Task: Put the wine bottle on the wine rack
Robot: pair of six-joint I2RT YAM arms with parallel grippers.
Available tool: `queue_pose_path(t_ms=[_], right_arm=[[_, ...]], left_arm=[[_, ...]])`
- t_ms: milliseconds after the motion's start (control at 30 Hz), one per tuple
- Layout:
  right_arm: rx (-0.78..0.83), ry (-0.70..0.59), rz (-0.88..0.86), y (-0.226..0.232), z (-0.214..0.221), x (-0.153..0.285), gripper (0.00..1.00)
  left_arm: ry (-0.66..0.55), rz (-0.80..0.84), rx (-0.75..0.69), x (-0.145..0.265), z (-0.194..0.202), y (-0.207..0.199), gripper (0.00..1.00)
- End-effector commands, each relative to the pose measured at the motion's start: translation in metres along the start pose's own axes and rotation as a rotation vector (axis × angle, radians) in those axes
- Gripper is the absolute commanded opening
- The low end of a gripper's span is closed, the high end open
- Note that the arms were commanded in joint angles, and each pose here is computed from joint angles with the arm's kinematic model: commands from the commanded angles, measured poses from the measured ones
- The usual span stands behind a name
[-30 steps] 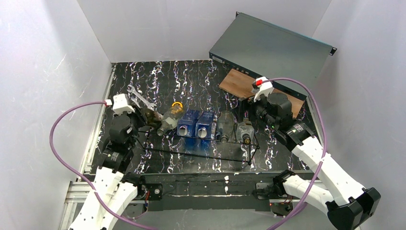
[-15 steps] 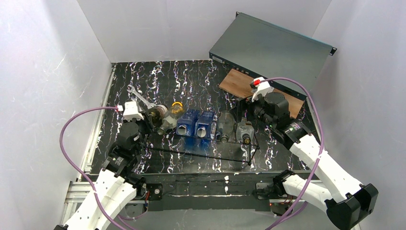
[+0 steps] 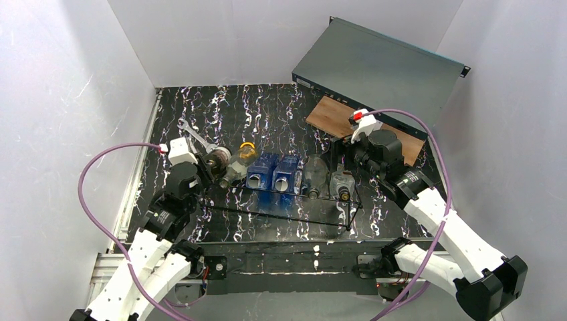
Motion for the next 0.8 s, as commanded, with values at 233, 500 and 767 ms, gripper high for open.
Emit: queue_pose_path(t_ms=[233, 500, 767], right_arm=[[0.005, -0.071, -0.014, 0.003, -0.016, 0.005, 1.00], [0.010, -0.083, -0.011, 0.004, -0.020, 0.007, 1.00], [0.018, -0.088, -0.005, 0.004, -0.023, 0.009, 1.00]], left_arm=[[0.176, -0.096, -0.021, 0.012, 0.030, 0.017, 0.18], [0.199, -0.093, -0.016, 0.013, 0.032, 0.016, 0.29], [0.198, -0.100, -0.019, 0.015, 0.031, 0.017, 0.47]])
Point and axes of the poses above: each gripper's point midway between its finger pads, its own x axis back along the fingers, its own y axis along the line the jaws close on, z = x × y, the point moved 5 cm from there along x, back along the fingers, and after that the axes turned 7 degrees about -x, right-handed, at the moved point
